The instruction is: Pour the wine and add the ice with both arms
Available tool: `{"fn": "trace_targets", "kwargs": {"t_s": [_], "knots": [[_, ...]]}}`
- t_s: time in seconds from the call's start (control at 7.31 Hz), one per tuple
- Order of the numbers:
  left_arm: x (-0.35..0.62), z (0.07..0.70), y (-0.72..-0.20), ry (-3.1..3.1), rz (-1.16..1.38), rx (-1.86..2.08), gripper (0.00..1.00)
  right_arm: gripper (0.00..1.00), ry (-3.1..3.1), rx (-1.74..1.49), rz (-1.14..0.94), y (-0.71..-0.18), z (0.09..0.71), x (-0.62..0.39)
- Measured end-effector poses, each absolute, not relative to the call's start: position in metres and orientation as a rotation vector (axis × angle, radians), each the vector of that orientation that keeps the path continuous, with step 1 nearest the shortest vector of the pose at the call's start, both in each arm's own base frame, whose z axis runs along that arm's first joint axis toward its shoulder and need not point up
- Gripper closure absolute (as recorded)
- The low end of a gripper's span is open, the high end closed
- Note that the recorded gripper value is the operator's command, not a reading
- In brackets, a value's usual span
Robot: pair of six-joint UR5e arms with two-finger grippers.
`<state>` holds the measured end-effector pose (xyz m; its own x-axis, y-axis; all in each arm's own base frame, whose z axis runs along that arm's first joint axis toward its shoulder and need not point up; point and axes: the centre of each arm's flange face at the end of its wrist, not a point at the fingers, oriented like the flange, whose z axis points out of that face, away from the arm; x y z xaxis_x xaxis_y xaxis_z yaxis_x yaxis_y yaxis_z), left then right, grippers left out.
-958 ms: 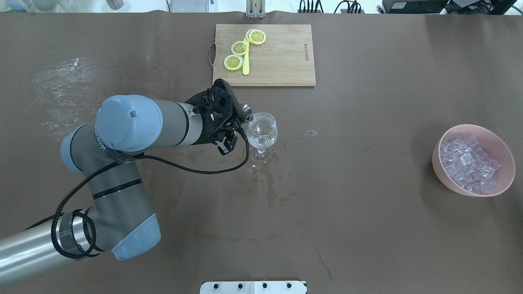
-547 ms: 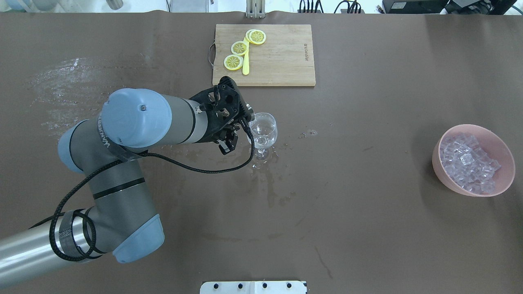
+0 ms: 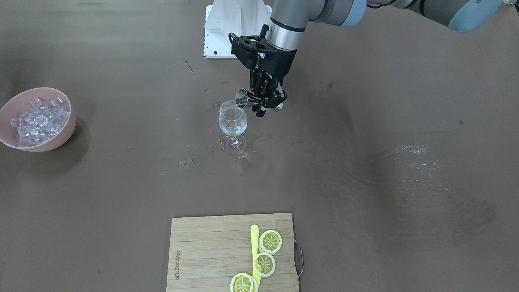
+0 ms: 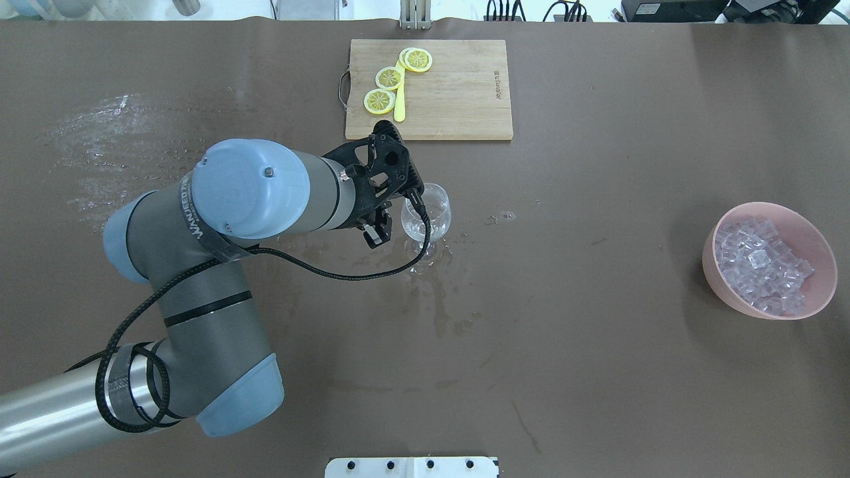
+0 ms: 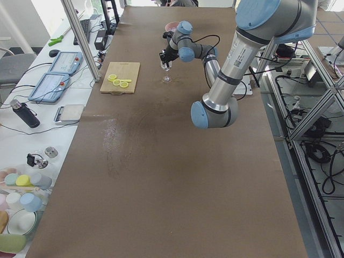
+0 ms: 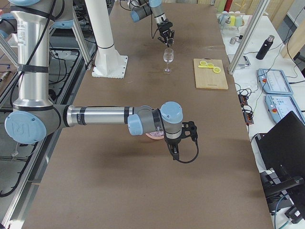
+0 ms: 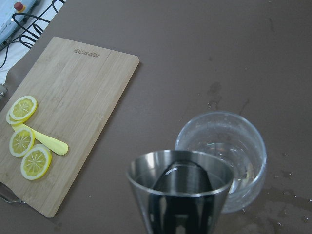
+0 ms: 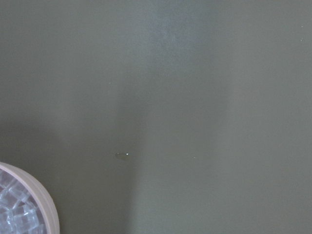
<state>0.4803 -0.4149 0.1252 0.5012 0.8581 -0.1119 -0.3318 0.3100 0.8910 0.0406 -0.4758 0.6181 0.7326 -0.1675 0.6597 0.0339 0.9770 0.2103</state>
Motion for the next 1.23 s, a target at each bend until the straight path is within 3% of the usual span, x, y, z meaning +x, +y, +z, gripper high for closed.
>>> {"fn": "trace_targets", "kwargs": {"t_s": [1.23], "knots": [[0.497, 0.097, -0.385, 0.514, 0.903, 0.862, 1.00, 0.00, -0.743, 0.180, -0.108, -0.471, 0.623, 0.041]]}}
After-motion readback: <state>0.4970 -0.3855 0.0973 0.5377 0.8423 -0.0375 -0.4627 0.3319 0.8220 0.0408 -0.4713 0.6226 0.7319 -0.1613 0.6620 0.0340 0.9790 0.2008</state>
